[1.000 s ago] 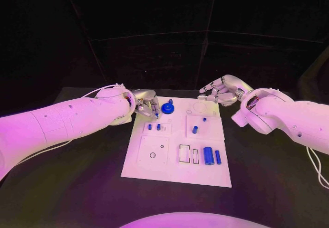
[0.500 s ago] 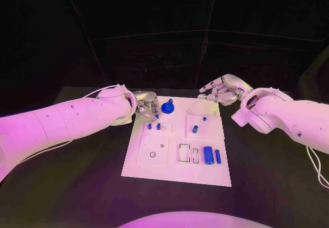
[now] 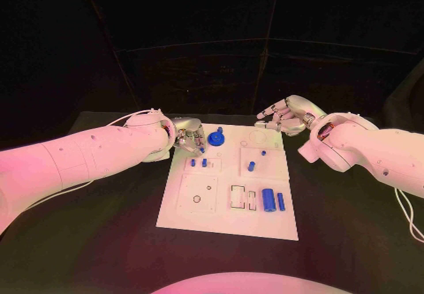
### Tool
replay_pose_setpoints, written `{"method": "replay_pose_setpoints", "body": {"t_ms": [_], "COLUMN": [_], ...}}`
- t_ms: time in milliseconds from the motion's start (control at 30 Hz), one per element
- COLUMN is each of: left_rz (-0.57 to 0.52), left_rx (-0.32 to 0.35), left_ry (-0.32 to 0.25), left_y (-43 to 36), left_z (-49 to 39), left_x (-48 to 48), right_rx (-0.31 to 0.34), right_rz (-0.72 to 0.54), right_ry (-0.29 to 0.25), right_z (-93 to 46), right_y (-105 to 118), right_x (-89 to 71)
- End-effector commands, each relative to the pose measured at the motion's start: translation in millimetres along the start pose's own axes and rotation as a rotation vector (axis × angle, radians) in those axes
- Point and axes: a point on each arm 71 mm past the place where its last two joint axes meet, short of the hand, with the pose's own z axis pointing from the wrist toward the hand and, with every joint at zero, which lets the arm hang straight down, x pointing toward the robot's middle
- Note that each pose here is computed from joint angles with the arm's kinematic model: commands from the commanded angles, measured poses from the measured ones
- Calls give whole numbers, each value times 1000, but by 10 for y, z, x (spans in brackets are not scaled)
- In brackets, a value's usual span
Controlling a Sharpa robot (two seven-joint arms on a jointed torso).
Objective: Assemble the parts on the task board
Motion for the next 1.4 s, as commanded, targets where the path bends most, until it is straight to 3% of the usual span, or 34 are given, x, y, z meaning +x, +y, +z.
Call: {"method": "replay_pose_setpoints", "body": {"t_ms": [33, 433, 733, 867, 1033, 1100, 1233, 1400], "left_rz": [-3, -7, -103, -387, -837, -958, -1104, -1172], "left_rx": [-12, -21, 2, 82, 205, 239, 280, 300], "left_ry": [12, -45, -134, -237, -340, -375, -418, -435], "left_y": [11, 84, 197, 265, 281, 281, 281, 277], "left_z": [1, -45, -189, -348, -514, -570, -670, -752], "left_x": [6, -44, -120, -210, -284, -300, -309, -299], "right_rx": [-5, 19, 8, -23, -39, -40, -44, -51], "right_rz": [1, -77, -354, -531, -659, -689, -728, -748], "right_ry": [4, 40, 91, 110, 127, 133, 142, 139], "right_z": [4, -4, -21, -55, -100, -114, -129, -125], "right_y": [11, -34, -56, -67, -115, -138, -165, -167], "right_x": [-2, -2, 49, 153, 293, 337, 407, 451]}}
